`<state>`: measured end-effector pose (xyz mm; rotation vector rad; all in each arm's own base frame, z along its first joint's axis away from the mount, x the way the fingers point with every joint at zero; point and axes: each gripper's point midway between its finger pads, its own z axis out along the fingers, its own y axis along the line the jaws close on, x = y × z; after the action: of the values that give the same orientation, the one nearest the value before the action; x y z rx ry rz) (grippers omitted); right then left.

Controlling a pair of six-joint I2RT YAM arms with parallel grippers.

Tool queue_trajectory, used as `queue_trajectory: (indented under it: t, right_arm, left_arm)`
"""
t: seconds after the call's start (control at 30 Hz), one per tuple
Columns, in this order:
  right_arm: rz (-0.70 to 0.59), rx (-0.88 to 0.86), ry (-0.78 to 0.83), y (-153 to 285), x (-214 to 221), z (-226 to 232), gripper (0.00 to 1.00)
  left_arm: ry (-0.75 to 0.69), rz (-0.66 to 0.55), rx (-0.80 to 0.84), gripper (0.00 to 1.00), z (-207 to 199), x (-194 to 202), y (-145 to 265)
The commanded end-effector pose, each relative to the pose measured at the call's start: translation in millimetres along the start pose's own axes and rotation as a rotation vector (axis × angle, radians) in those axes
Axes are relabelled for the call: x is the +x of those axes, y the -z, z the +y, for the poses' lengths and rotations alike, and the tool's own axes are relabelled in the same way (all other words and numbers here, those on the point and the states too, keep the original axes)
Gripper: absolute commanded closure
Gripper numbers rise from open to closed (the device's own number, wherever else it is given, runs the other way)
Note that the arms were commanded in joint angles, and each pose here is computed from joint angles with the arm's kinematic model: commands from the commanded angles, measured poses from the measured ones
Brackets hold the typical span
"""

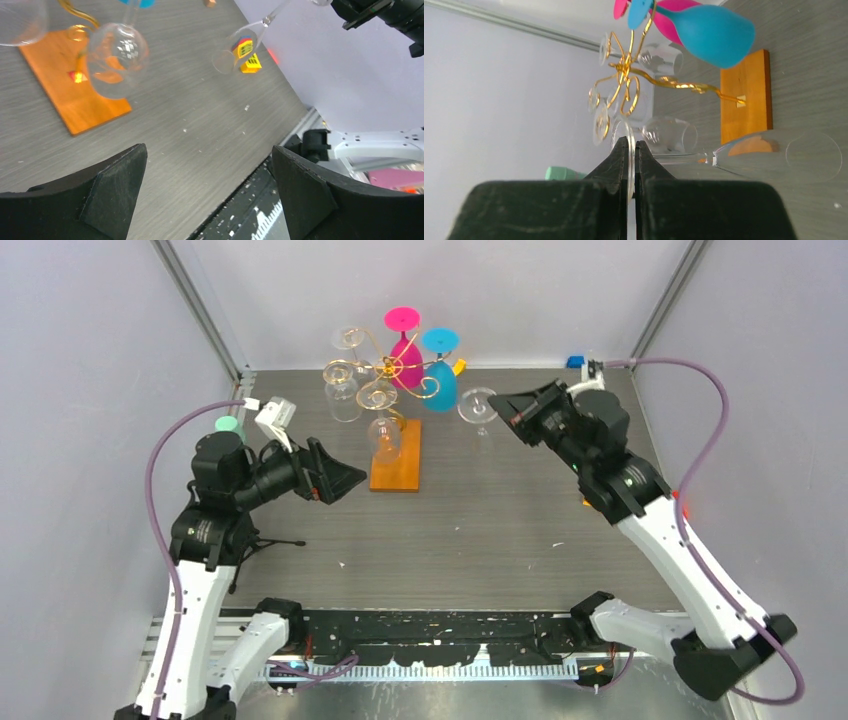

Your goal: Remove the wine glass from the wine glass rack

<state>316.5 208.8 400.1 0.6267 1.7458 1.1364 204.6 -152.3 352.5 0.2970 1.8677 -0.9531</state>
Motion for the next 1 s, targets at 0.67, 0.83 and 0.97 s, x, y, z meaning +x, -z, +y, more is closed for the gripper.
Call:
queue_trajectory:
  t: [0.67, 0.83, 0.97]
  right_arm:
    - [0.45, -0.292, -0.285, 116, 69, 38, 1.0]
    - [0.46, -0.295, -0.305, 121, 71, 34, 1.0]
    - [0.46, -0.296, -0.305, 121, 72, 34, 1.0]
  left_arm:
    - [-0.576, -0.162, 0.618, 0.09, -152, 34, -111]
    - [-0.537, -0.166, 0.651, 0.19, -161, 34, -123]
    - [-0.492, -0.13, 0.678, 0.37, -165, 41, -126]
